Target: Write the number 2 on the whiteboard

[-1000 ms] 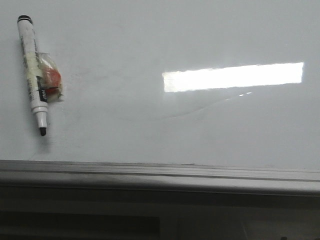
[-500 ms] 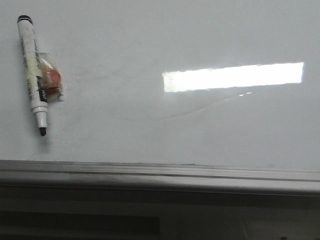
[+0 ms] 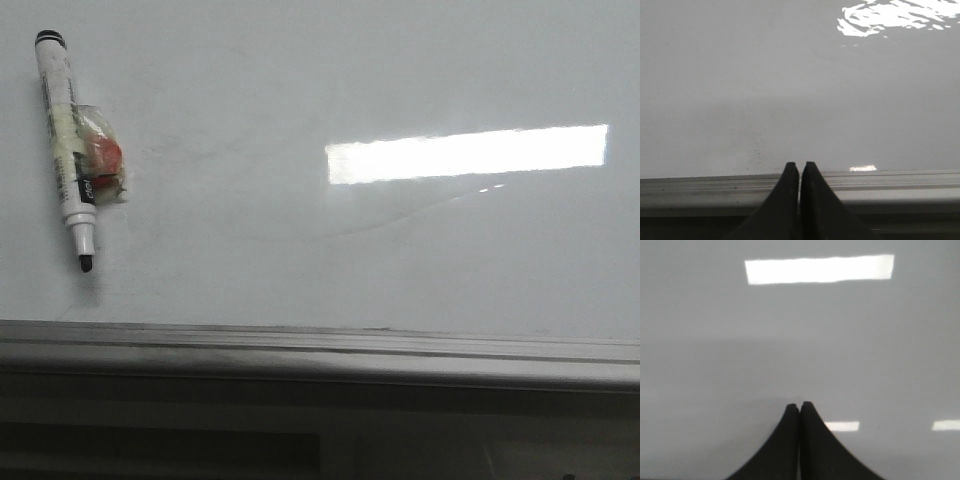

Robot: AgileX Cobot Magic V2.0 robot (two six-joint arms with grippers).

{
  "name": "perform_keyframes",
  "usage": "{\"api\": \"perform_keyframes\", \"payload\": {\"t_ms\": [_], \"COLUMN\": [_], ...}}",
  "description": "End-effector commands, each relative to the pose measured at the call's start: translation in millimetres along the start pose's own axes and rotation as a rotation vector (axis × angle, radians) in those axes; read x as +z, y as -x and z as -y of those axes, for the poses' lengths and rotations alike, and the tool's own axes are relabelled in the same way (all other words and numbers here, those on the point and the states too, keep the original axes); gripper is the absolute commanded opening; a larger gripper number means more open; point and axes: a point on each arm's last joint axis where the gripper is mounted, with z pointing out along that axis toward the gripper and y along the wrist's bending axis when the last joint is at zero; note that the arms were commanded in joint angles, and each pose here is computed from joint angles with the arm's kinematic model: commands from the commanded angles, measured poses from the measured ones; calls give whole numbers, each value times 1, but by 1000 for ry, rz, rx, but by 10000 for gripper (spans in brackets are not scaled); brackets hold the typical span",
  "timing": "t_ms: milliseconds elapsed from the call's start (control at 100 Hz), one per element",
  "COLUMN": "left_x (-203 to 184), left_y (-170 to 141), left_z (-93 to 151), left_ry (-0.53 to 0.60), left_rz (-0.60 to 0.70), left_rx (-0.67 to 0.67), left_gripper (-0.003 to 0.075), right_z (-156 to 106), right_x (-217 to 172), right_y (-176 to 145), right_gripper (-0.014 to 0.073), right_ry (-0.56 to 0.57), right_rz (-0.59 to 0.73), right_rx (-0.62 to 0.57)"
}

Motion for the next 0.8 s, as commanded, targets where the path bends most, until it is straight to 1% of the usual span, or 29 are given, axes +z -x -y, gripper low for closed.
{"api": "perform_keyframes", "payload": {"t_ms": [0, 100, 160, 220, 320, 440, 570, 730, 790], "left_x": [1, 0, -1, -4, -6, -6, -6, -6, -7], "left_y": [0, 8, 15, 22, 28, 28, 28, 28, 30], "left_z": [0, 0, -1, -2, -3, -3, -3, -3, -3], "left_ry": [-1, 0, 9, 19, 27, 28, 28, 28, 31], "left_rz": [86, 173, 251, 334, 403, 408, 412, 412, 435], "left_rx": [-16, -48, -48, -49, -49, -49, -52, -51, -52], "left_gripper": [-19, -19, -19, -19, -19, -19, -19, -19, -19], "right_z": [-1, -1, -2, -2, -3, -3, -3, -3, -4], "right_x": [-1, -4, -7, -9, -13, -16, -18, -25, -26], "right_y": [8, 21, 28, 34, 40, 46, 49, 56, 57], "right_gripper": [-51, -51, -51, -51, -51, -51, -51, -51, -51], "right_ry": [-3, 4, 8, 11, 15, 18, 20, 25, 26], "right_rz": [160, 308, 393, 457, 545, 617, 651, 763, 777], "right_rx": [-20, -20, -21, -21, -21, -22, -22, -22, -22]}}
